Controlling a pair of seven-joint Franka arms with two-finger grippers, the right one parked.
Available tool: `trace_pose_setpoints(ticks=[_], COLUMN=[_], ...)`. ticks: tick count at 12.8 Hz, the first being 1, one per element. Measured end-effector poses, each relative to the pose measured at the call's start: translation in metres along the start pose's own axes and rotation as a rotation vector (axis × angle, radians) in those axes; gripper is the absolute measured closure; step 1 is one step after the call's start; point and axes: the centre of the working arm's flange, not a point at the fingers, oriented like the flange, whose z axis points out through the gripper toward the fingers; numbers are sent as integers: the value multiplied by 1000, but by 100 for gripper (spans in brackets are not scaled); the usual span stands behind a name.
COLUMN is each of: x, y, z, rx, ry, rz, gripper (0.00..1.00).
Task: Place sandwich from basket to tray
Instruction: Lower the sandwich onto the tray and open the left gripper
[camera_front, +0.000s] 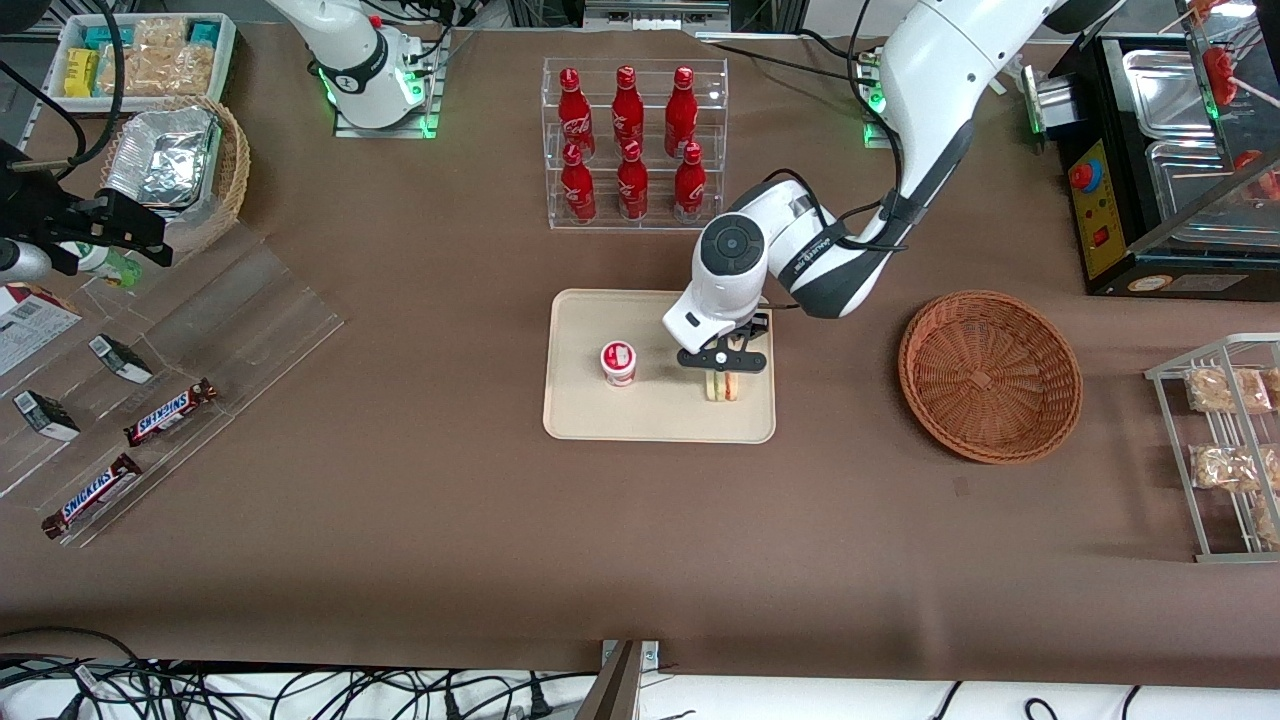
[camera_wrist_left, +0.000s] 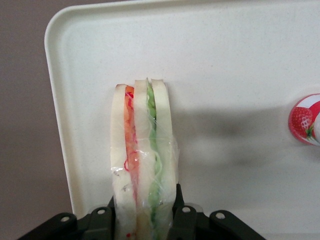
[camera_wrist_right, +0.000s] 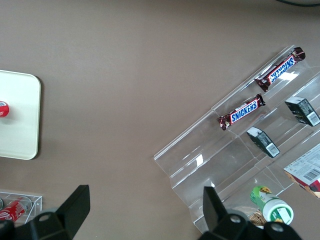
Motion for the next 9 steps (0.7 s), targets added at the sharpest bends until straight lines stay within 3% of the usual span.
trace_pose_setpoints(ticks=[5,9], x=[-1,0], y=[2,1], z=[3,10], rx=[17,45], ry=[13,35], rz=[9,7], gripper=[57,15])
